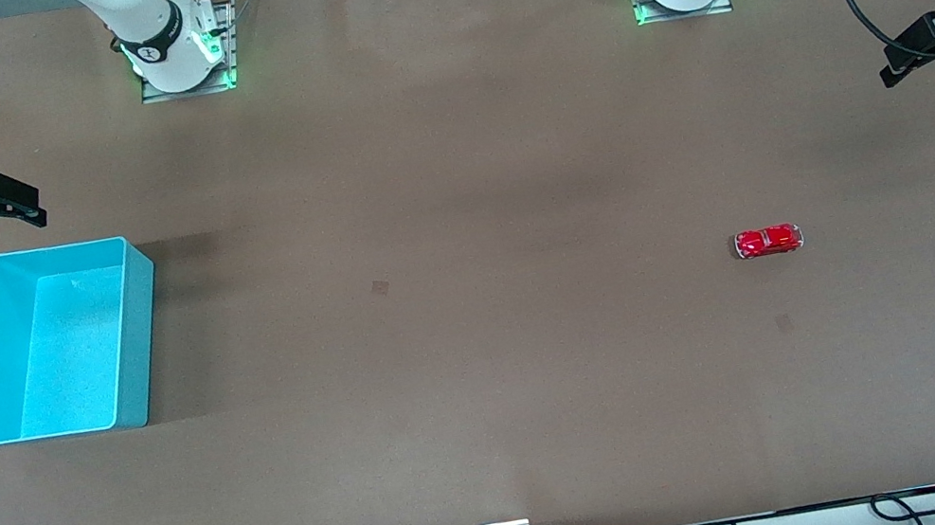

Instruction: Wind red beetle toy and store in blue box

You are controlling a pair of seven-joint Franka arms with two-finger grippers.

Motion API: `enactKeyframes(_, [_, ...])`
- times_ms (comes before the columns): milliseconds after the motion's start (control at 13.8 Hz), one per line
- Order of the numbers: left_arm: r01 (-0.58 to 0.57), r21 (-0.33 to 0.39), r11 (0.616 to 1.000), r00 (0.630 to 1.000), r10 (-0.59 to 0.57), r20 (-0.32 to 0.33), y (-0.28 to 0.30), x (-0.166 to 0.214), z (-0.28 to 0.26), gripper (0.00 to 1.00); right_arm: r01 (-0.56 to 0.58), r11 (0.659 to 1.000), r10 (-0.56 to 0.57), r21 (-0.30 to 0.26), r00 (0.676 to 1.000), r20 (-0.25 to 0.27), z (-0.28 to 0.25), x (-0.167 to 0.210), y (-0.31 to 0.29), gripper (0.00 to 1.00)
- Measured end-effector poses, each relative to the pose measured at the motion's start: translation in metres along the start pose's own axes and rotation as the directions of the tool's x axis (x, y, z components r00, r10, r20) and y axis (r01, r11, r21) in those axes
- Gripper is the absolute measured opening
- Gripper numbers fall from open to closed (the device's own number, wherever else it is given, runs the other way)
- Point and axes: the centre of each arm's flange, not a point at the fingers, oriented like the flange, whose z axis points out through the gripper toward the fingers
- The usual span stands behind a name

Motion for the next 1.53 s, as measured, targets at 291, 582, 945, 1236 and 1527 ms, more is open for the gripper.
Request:
enactKeyframes(291, [0.0, 0.0, 1.0, 1.0, 0.0, 0.004, 0.0, 0.0, 0.002, 1.0, -0.005, 1.0, 0.005, 0.0, 1.0, -0.019, 0.0, 0.004, 0.002, 1.0])
enactKeyframes(582, [-0.086, -0.004, 0.996, 0.995, 0.086, 0.048, 0.001, 0.002, 0.024, 1.0, -0.011, 1.0, 0.011, 0.0, 1.0, -0.027, 0.0, 0.013, 0.006, 1.0])
enactKeyframes(945, [-0.467, -0.054, 0.882, 0.877, 0.47, 0.094, 0.0, 0.022, 0.111, 1.0, -0.014, 1.0, 0.014, 0.0, 1.0, -0.027, 0.001, 0.017, 0.008, 1.0])
enactKeyframes(1236, [-0.763, -0.107, 0.638, 0.633, 0.77, 0.076, -0.007, 0.043, 0.191, 1.0, -0.018, 1.0, 0.018, 0.0, 0.999, -0.026, 0.001, 0.017, 0.008, 1.0])
enactKeyframes(1527, [-0.918, -0.059, 0.392, 0.391, 0.92, 0.027, -0.009, 0.048, 0.269, 1.0, -0.026, 1.0, 0.026, 0.0, 0.999, -0.026, 0.0, 0.017, 0.012, 1.0])
